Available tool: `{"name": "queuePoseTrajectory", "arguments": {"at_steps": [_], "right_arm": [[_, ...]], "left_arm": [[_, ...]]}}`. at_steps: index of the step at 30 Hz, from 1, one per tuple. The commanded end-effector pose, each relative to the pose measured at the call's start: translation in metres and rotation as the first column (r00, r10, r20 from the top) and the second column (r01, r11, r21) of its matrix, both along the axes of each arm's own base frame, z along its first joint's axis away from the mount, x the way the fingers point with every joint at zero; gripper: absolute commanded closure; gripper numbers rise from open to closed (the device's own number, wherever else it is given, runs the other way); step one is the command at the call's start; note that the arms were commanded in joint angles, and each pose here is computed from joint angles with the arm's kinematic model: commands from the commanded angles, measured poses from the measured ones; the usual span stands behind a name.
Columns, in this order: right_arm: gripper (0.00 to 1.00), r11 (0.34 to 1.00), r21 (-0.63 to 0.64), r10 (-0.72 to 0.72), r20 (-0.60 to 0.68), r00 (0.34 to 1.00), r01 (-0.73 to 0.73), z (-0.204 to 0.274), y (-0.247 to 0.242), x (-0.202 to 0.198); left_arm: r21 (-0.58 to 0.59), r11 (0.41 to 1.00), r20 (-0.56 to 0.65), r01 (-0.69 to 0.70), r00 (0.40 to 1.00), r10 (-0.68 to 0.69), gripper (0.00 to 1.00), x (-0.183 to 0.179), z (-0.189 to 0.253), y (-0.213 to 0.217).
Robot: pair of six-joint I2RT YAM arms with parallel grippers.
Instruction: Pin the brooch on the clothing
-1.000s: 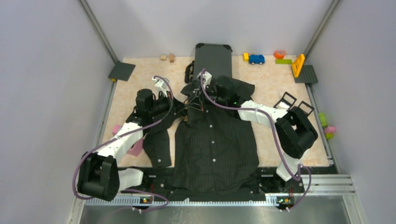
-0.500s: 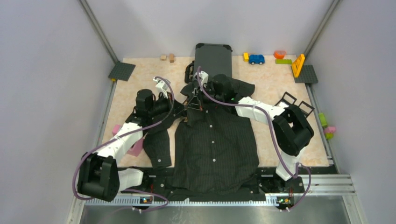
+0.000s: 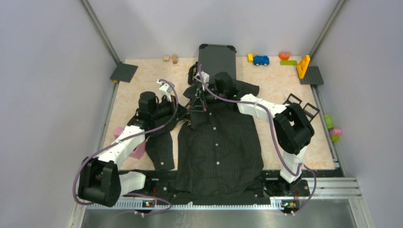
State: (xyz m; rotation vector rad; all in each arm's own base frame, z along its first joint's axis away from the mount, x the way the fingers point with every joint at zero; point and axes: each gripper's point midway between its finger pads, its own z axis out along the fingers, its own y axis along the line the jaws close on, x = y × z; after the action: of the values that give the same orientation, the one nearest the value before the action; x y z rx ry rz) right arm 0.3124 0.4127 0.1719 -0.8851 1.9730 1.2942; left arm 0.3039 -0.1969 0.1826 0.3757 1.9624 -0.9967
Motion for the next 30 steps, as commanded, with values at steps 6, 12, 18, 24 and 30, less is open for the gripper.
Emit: {"name": "queuePoseTrajectory", "arguments": {"at_steps": [6, 12, 18, 24, 30], "right_arm": [[1.00, 0.995, 0.020, -0.100, -0.002, 0.995, 0.100, 0.008, 0.003, 0.040], [1.00, 0.990, 0.001, -0.143, -0.055, 0.988, 0.143, -0.003, -0.002, 0.051], [1.00, 0.986, 0.043, -0.162, -0.042, 0.986, 0.164, 0.003, -0.011, 0.050], [1.00, 0.986, 0.083, -0.146, 0.011, 0.989, 0.144, 0.016, -0.015, 0.043], [0.96, 0.983, 0.126, -0.142, 0.065, 0.988, 0.133, 0.036, -0.019, 0.037]], "left_arm": [[-0.101, 0.941, 0.155, 0.324, 0.939, -0.306, 1.00, -0.052, 0.059, -0.046], [-0.087, 0.948, 0.159, 0.307, 0.943, -0.292, 1.00, -0.051, 0.057, -0.045], [-0.038, 0.988, 0.105, 0.149, 0.984, -0.144, 1.00, -0.030, 0.042, -0.032], [-0.010, 0.999, 0.025, -0.053, 0.998, 0.054, 1.00, -0.008, 0.024, -0.012], [-0.006, 0.994, -0.025, -0.108, 0.994, 0.108, 1.00, 0.001, 0.016, -0.008]]}}
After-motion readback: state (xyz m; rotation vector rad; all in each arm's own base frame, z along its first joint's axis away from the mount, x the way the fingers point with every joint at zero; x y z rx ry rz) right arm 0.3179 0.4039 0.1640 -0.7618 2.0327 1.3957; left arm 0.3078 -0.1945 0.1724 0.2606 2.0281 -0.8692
